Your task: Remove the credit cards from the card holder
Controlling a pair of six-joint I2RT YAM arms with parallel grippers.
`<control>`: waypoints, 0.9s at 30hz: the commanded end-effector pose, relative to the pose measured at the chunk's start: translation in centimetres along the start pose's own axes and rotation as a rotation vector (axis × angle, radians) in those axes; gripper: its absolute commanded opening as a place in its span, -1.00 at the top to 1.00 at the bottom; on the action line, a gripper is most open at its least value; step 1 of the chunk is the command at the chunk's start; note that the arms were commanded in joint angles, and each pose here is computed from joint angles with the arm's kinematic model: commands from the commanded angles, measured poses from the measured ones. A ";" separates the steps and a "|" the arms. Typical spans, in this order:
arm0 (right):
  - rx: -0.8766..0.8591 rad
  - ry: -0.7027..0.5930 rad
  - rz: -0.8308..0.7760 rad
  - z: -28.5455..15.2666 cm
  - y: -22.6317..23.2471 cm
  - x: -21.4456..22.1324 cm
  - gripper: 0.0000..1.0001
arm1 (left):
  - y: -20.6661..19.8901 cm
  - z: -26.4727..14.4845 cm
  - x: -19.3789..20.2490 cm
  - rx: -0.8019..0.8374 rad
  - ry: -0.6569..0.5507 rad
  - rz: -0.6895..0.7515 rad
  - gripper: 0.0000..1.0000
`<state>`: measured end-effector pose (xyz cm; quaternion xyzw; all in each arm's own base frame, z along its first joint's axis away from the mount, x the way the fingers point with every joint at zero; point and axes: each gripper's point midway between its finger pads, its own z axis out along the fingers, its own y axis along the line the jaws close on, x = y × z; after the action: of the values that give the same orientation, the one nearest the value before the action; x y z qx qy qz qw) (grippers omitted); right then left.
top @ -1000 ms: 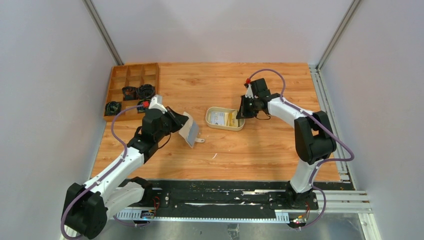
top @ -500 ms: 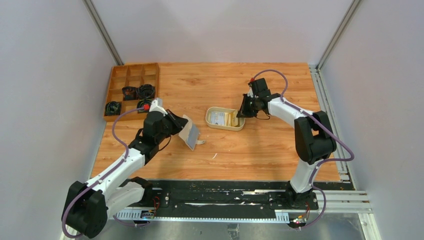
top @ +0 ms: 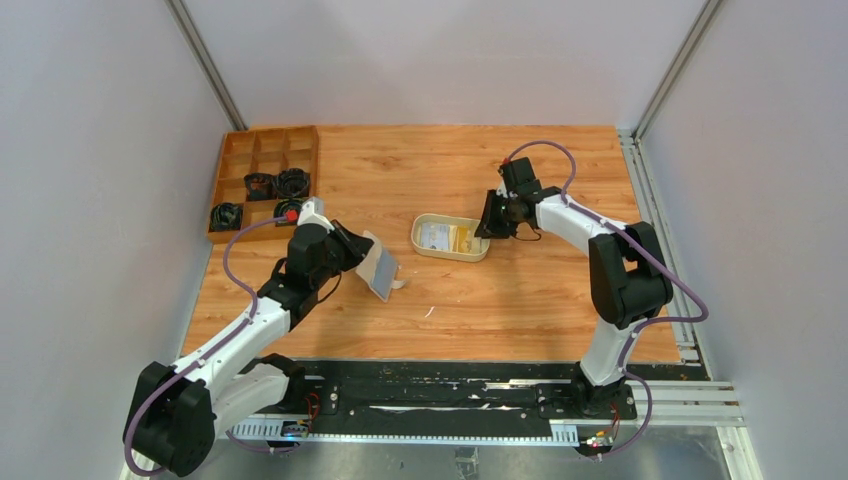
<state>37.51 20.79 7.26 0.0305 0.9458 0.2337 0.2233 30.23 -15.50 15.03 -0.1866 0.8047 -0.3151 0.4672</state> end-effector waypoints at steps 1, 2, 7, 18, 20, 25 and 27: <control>0.052 -0.025 -0.005 -1.1 -0.8 -0.9 0.41 | 0.8 0.0 -0.4 -0.031 -0.022 0.025 1.00; 0.055 -0.033 -0.007 -1.3 -0.8 -1.2 0.36 | 0.8 0.0 -0.4 -0.031 -0.019 0.027 1.00; 0.063 -0.074 -0.068 -2.2 0.6 -2.4 0.21 | 0.7 0.0 -0.6 -0.032 -0.019 0.036 1.00; -0.039 -0.019 -0.226 1.4 8.3 -0.4 0.29 | 1.0 0.1 -0.4 -0.048 -0.010 0.042 1.00; -0.048 -0.001 -0.200 2.4 8.4 0.1 0.50 | 1.0 0.1 -0.4 -0.050 -0.010 0.044 1.00; -0.030 0.020 -0.167 4.3 7.6 0.8 0.85 | 1.1 -0.1 -0.5 -0.056 -0.010 0.052 1.00; -0.012 0.019 -0.166 4.9 7.2 0.7 0.98 | 1.3 -0.1 -0.4 -0.061 -0.006 0.055 1.00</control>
<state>38.22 29.47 6.83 -0.0631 0.9445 0.2260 0.2301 29.83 -14.79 13.63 -0.1794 0.8222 -0.2849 0.4590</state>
